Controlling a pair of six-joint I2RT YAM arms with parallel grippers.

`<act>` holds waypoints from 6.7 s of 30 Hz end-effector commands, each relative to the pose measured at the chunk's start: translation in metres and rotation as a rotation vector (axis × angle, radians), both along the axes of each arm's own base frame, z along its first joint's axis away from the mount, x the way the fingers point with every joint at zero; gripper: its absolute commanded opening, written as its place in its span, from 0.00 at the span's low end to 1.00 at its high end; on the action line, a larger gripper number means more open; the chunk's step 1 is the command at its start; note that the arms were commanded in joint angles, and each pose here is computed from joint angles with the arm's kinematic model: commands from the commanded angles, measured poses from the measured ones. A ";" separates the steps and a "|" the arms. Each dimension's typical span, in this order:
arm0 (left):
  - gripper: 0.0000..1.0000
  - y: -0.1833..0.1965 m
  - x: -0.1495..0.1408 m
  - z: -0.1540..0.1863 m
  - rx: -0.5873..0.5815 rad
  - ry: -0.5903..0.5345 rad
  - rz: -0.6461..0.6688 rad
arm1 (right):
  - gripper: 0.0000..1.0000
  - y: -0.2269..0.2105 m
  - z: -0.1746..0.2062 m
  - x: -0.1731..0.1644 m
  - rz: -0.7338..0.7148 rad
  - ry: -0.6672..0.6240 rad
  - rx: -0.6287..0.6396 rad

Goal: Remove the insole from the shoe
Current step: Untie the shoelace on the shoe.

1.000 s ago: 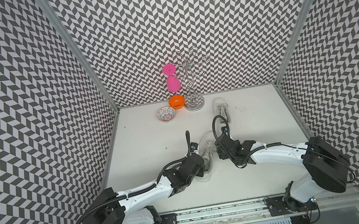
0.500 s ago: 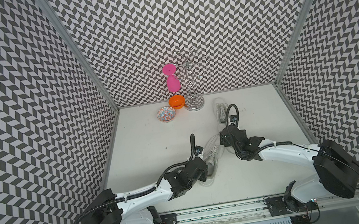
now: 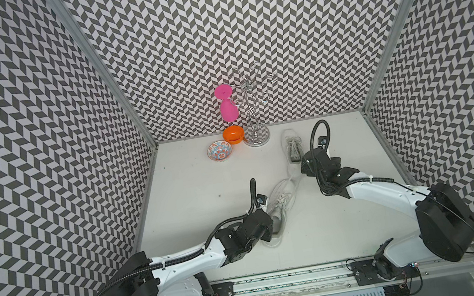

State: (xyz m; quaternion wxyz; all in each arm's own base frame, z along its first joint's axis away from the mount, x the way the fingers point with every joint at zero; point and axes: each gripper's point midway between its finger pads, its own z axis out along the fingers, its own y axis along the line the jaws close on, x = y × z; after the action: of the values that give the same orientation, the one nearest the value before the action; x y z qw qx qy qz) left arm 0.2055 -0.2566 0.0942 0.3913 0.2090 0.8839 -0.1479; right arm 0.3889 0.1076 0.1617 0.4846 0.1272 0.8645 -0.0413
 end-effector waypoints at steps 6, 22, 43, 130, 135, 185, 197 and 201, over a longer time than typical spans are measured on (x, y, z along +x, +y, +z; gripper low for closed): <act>0.00 0.007 0.001 0.003 0.002 -0.018 0.034 | 0.99 -0.039 0.028 0.021 -0.046 -0.025 0.075; 0.00 0.009 0.011 0.004 0.014 -0.021 0.069 | 1.00 -0.103 0.042 0.016 -0.082 -0.047 0.266; 0.15 -0.007 0.020 -0.004 -0.006 0.059 0.065 | 0.98 0.074 0.010 -0.092 0.425 0.127 0.327; 0.00 -0.011 0.049 0.050 -0.266 0.004 0.092 | 0.75 0.173 -0.007 -0.174 0.869 0.025 -0.061; 0.00 -0.012 0.047 0.047 -0.265 0.014 0.089 | 0.88 0.184 -0.025 -0.170 0.863 0.080 -0.084; 0.69 -0.036 0.031 0.029 -0.167 -0.033 -0.012 | 0.85 0.183 -0.010 -0.123 0.669 0.014 0.086; 0.50 -0.038 0.062 0.039 -0.236 -0.065 0.054 | 0.85 0.171 -0.029 -0.130 0.637 0.051 0.089; 0.33 -0.039 0.067 0.033 -0.210 -0.053 0.057 | 0.85 0.168 -0.029 -0.131 0.636 0.051 0.091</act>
State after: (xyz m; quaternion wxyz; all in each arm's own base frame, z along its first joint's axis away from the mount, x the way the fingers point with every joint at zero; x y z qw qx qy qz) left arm 0.2560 -0.2854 0.1036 0.4084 0.1705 0.8740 -0.2007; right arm 0.2602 0.2706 0.1221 0.4358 -0.1383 0.8814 0.1187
